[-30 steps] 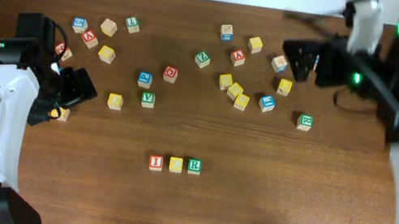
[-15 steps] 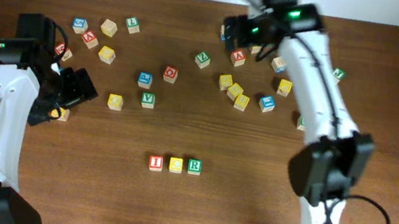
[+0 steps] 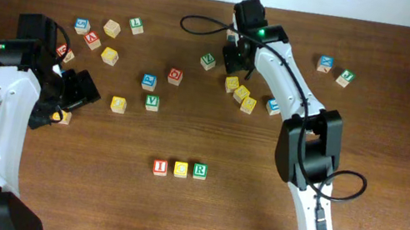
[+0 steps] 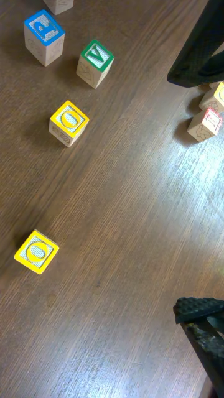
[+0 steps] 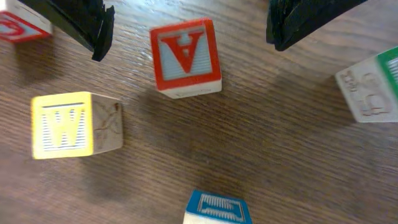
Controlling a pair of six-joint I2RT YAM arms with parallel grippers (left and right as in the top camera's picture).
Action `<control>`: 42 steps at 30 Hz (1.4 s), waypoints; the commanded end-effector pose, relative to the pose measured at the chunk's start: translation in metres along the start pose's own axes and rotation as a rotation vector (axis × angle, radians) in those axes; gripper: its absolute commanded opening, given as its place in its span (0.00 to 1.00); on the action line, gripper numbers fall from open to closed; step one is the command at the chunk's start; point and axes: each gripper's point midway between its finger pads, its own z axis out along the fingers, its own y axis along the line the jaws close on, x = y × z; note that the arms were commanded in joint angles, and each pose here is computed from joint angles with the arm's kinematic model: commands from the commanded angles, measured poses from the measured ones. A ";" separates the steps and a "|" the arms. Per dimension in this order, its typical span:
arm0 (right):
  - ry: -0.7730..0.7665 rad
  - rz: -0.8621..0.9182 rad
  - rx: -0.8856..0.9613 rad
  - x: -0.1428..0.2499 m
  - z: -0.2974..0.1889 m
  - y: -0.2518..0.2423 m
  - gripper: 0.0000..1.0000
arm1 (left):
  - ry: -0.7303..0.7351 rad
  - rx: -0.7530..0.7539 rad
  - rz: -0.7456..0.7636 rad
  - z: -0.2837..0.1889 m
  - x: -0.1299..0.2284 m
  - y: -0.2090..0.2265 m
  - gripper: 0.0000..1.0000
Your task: Spell out ICRA
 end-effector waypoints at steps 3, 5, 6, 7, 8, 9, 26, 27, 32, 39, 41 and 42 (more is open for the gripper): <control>-0.006 0.005 -0.029 0.000 0.015 0.006 0.60 | -0.007 -0.002 -0.015 -0.002 -0.001 0.002 0.99; -0.013 0.006 -0.029 -0.001 0.015 0.006 0.50 | -0.007 -0.002 -0.015 -0.002 -0.001 0.002 0.99; -0.011 0.006 -0.029 -0.001 0.015 0.006 0.46 | -0.007 -0.002 -0.015 -0.002 -0.001 0.002 0.99; -0.007 0.006 -0.028 0.001 0.016 0.006 0.41 | -0.007 -0.002 -0.015 -0.002 -0.001 0.002 0.99; -0.006 0.005 -0.029 0.001 0.016 0.006 0.36 | -0.007 -0.002 -0.015 -0.002 -0.001 0.002 0.99; -0.004 0.005 -0.028 0.001 0.016 0.006 0.33 | -0.007 -0.002 -0.015 -0.002 -0.001 0.002 0.99; -0.239 0.115 -0.037 -0.048 -0.190 -0.017 0.27 | -0.007 -0.002 -0.015 -0.002 -0.001 0.002 0.99; -0.261 0.133 -0.039 -0.046 -0.219 -0.020 0.27 | -0.007 -0.002 -0.015 -0.002 -0.001 0.002 0.99; -0.149 0.201 -0.049 0.013 -0.292 -0.026 0.25 | -0.007 -0.002 -0.015 -0.002 -0.001 0.002 0.99; 0.321 0.154 -0.111 0.121 -0.250 0.017 0.18 | -0.007 -0.002 -0.015 -0.002 -0.001 0.002 0.99; 0.370 0.166 -0.101 0.136 -0.225 0.029 0.19 | -0.007 -0.002 -0.015 -0.002 -0.001 0.002 0.99; 0.404 0.181 -0.093 0.150 -0.200 0.040 0.21 | -0.007 -0.002 -0.015 -0.002 -0.001 0.002 0.99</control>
